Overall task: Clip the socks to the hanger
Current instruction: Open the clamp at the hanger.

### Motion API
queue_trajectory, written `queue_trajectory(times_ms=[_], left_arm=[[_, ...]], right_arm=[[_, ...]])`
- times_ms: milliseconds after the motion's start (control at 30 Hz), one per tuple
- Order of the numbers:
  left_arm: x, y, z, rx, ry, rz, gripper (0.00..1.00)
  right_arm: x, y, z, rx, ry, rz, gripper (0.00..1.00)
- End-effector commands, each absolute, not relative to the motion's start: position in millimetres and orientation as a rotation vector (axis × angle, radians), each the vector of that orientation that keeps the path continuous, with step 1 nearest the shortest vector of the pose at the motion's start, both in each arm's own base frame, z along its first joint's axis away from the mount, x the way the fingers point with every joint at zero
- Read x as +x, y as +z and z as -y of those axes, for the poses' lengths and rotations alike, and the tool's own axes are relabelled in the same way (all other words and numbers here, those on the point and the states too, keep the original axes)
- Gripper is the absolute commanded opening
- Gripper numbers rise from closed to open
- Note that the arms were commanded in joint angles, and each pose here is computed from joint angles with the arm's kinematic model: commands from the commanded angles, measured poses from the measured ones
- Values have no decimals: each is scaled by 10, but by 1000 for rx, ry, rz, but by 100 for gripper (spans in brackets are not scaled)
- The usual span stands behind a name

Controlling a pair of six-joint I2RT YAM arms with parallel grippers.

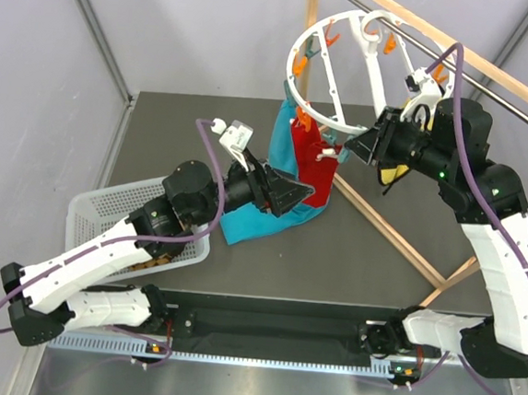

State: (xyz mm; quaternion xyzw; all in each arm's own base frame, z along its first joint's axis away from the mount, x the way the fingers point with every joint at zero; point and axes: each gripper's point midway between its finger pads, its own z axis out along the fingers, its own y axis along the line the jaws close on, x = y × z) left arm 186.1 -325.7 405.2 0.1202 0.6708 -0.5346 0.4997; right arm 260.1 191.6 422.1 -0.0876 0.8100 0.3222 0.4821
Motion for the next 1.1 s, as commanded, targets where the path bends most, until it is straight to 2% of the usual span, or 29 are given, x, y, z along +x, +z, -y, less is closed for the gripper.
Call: queue_trajectory(times_ms=[0,433,600,667,833,1000,1067], left_arm=[[1809,4462,3365,320,-1397,-1460,79],[2389,4481,3860,253,-1265,-1497,71],[2427,4493,3909,253,-1264,-1486,70],[2444,4512,3925,253,-1264,-1470,67],[2472,4508,4038,278,-1273,-1476,49],[2485,4483,4122,288,-1293,-1481,23],[2451,4485,4157,310,-1313,-1479,17]], right_arm=[[2443,4242,-1994,-224,884,-2010,0],[2400,4288,-2036,-231,932,-1978,0],[2379,4318,-2048,-240,947,-1961,0],[2370,4314,-2055,-244,954,-1960,0],[2357,4305,-2078,-253,974,-1953,0],[2330,4321,-2077,-259,981,-1940,0],[2340,4321,-2080,-258,982,-1935,3]])
